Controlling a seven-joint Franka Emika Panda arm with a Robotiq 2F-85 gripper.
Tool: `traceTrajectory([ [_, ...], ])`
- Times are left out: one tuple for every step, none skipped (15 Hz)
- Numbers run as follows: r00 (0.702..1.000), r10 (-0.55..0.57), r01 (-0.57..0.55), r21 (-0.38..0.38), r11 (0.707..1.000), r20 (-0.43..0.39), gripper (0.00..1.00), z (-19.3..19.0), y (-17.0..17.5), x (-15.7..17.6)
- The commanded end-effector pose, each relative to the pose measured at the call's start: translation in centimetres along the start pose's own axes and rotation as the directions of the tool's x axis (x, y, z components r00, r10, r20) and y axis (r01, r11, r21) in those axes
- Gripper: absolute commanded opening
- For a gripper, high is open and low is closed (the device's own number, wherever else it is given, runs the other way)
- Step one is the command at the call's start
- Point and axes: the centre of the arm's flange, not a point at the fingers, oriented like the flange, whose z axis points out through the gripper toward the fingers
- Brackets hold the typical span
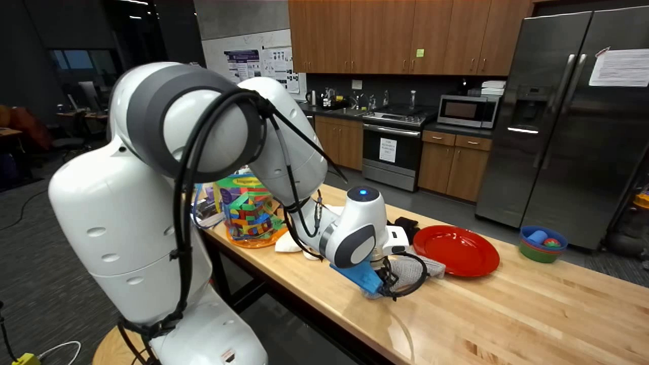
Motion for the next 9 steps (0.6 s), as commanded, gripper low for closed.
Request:
traceTrajectory([
  [1.0,0.031,-0.031,-0.013,0.999,-0.005,0.04,0.0,2.9,-1.1],
  [0.999,0.042,-0.042,-0.017,0.999,-0.005,0.04,0.0,3.7,-1.1],
  [0.999,0.05,-0.05,-0.02,0.999,-0.006,0.04,0.0,4.5,-1.2],
  [0.998,0.058,-0.058,-0.023,0.998,-0.007,0.04,0.1,5.2,-1.3],
  [0.998,0.067,-0.067,-0.027,0.997,-0.007,0.04,0.1,5.9,-1.3],
  [0.997,0.073,-0.073,-0.029,0.997,-0.007,0.04,0.2,6.6,-1.4],
  [0.996,0.085,-0.085,-0.033,0.996,-0.007,0.04,0.3,7.5,-1.6],
  [0.996,0.094,-0.094,-0.035,0.995,-0.006,0.04,0.3,8.4,-1.7],
  [0.994,0.106,-0.107,-0.038,0.994,-0.006,0.04,0.4,9.2,-1.8],
])
